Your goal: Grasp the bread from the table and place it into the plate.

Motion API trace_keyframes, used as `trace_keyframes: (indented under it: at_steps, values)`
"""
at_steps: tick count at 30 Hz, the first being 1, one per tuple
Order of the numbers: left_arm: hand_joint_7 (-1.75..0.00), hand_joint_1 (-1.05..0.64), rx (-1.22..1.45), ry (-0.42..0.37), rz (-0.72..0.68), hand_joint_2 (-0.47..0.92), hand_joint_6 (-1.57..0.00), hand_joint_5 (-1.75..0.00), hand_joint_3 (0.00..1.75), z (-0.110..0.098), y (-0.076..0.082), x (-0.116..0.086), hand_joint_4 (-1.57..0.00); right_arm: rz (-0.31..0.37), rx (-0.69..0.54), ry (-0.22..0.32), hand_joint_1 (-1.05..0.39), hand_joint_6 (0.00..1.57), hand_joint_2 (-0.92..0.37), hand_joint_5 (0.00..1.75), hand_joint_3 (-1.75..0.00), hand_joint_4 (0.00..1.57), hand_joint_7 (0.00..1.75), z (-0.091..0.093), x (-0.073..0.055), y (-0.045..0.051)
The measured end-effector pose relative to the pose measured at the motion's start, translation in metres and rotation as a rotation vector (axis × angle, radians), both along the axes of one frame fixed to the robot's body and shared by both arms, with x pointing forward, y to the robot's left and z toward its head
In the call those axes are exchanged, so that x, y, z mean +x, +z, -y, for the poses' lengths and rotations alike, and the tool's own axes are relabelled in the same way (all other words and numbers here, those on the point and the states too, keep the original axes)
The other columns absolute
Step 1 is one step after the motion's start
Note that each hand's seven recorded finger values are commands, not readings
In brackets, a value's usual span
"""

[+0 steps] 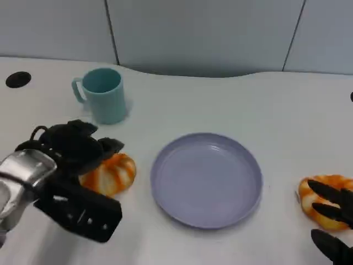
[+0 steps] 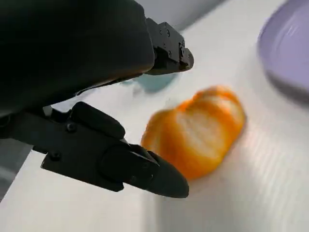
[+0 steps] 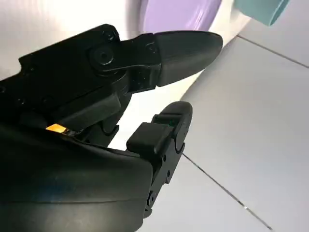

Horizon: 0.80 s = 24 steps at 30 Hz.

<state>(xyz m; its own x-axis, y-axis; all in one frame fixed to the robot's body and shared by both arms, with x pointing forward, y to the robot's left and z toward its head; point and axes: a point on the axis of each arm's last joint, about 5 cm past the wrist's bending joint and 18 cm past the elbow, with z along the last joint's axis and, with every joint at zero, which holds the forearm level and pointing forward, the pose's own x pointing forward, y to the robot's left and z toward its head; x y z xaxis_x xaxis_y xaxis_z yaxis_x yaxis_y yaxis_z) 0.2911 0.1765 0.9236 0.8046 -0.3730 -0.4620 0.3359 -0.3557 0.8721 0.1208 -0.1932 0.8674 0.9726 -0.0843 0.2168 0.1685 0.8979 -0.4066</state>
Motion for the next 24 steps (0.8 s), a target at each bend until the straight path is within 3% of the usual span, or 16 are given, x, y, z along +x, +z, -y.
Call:
trace_keyframes:
  at_steps: [5, 15, 18, 20, 22, 23, 24]
  values:
    - [-0.02, -0.85, 0.075, 0.009, -0.019, 0.92, -0.05, -0.04, 0.23, 0.008, -0.026, 0.015, -0.09, -0.002, -0.002, -0.005, -0.38, 0.76, -0.92, 0.04, -0.31, 0.99, 0.00, 0.001, -0.003, 0.0004]
    - [-0.02, -0.72, 0.087, 0.022, 0.030, 0.92, -0.07, -0.07, 0.33, 0.007, -0.039, 0.020, -0.16, -0.012, -0.008, -0.019, -0.39, 0.75, -0.92, 0.00, -0.32, 0.90, 0.00, 0.001, -0.005, 0.0043]
    - [-0.06, -0.63, 0.052, 0.031, 0.042, 0.92, -0.22, -0.11, 0.24, 0.007, -0.041, 0.020, -0.28, -0.022, -0.008, -0.023, -0.38, 0.75, -0.92, 0.01, -0.32, 0.91, 0.00, 0.001, -0.005, 0.0039]
    - [-0.07, -0.43, 0.000, 0.053, 0.054, 0.91, -0.33, -0.17, 0.12, 0.008, -0.042, 0.019, -0.42, -0.019, -0.008, -0.023, -0.38, 0.75, -0.92, 0.02, -0.32, 0.93, 0.00, 0.001, -0.005, 0.0043]
    - [-0.07, -0.26, -0.061, 0.086, 0.057, 0.90, -0.52, -0.54, 0.05, 0.010, -0.042, 0.019, -0.50, -0.017, -0.008, -0.022, -0.38, 0.75, -0.92, 0.02, -0.33, 0.95, 0.00, 0.001, -0.005, 0.0046]
    - [-0.66, -0.18, -0.096, 0.103, 0.056, 0.88, -0.50, -1.16, 0.03, 0.011, -0.042, 0.020, -0.42, -0.016, -0.008, -0.022, -0.37, 0.75, -0.92, 0.03, -0.33, 0.95, 0.00, 0.001, -0.004, 0.0047]
    - [-1.10, -0.15, -0.137, 0.116, 0.053, 0.87, -0.40, -1.45, 0.02, 0.013, -0.041, 0.020, -0.37, -0.015, -0.008, -0.022, -0.37, 0.75, -0.92, 0.03, -0.33, 0.95, 0.00, 0.001, -0.004, 0.0049]
